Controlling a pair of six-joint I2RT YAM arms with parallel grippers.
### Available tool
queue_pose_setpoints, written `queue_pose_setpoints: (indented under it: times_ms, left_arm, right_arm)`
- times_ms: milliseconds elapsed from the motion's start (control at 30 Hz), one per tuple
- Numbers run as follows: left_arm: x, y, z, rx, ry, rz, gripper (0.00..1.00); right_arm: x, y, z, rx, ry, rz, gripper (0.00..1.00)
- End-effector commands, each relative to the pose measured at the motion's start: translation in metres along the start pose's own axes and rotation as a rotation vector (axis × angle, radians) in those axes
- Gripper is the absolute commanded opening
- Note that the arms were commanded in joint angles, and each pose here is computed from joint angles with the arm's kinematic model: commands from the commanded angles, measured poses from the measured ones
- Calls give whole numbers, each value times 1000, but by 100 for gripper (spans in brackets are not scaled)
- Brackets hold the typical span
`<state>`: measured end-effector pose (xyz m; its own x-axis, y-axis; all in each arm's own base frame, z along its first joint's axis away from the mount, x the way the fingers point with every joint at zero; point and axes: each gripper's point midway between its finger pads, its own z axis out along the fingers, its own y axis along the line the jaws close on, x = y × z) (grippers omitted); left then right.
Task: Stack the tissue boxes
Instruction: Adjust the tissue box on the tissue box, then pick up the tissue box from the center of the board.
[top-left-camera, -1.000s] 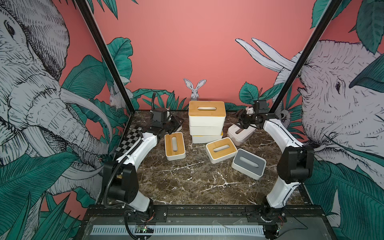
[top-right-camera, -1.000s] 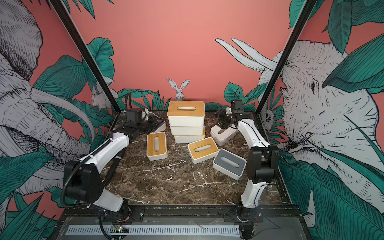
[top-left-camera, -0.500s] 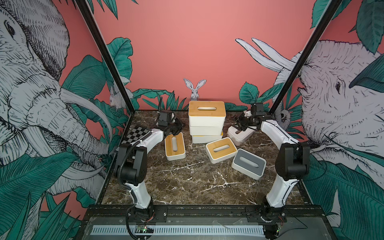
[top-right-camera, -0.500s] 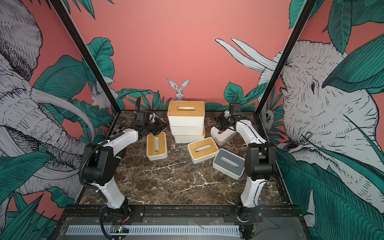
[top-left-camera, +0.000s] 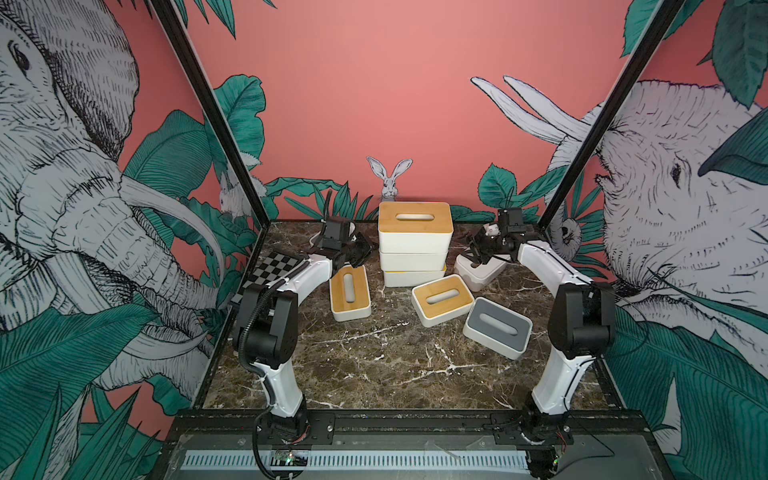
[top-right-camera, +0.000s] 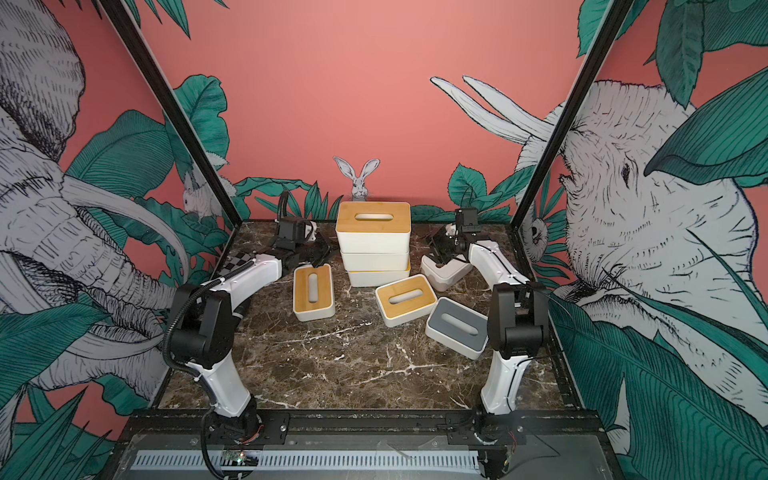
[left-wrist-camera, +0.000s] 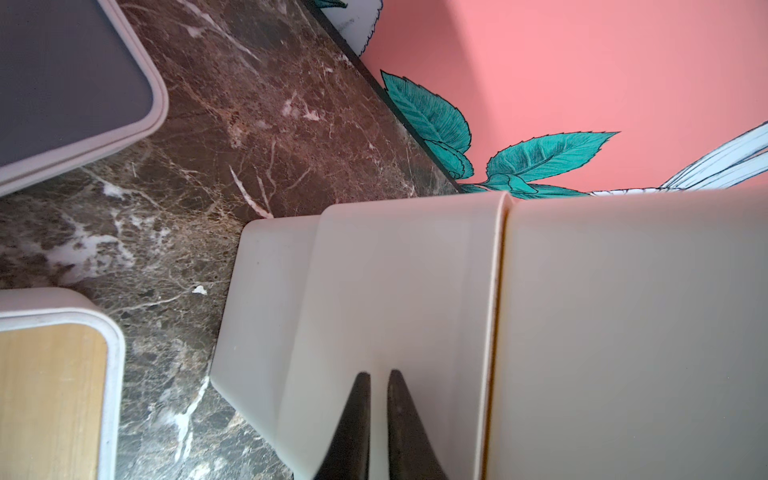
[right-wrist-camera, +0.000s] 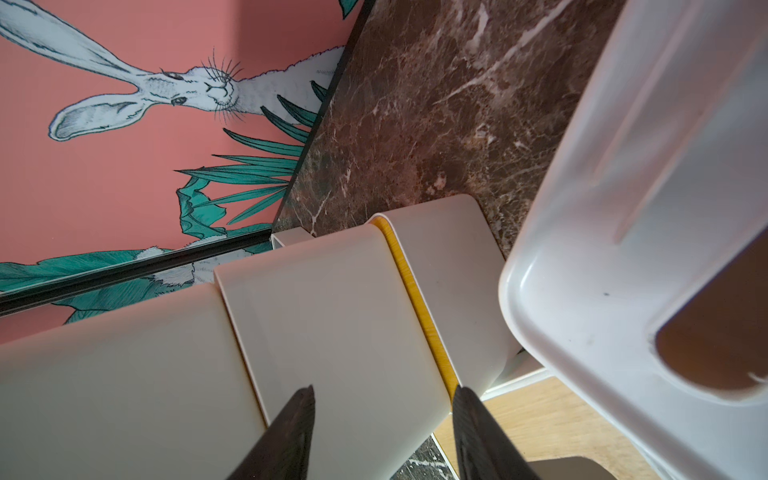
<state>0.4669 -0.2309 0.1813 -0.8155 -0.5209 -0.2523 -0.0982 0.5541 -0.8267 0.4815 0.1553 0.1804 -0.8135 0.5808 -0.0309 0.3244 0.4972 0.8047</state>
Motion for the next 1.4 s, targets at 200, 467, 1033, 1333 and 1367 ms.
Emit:
queue_pose_setpoints:
  times_ms: [200, 467, 1033, 1333, 1367]
  left_arm:
    - [7, -24, 9, 52, 19, 21, 15]
    - [7, -23, -2, 29, -5, 26, 17]
    - [7, -37, -90, 19, -89, 100, 21]
    - [16, -41, -150, -53, -169, 221, 61]
    - [17, -41, -154, -60, -172, 236, 68]
  right_arm:
    - [-2, 11, 2, -33, -2, -26, 54]
    - [-4, 9, -1, -22, -9, -22, 54]
    - [-12, 21, -33, -23, -54, -57, 56]
    - [-6, 26, -57, -8, -67, -95, 58]
    - [-4, 25, -60, -4, -70, -100, 60]
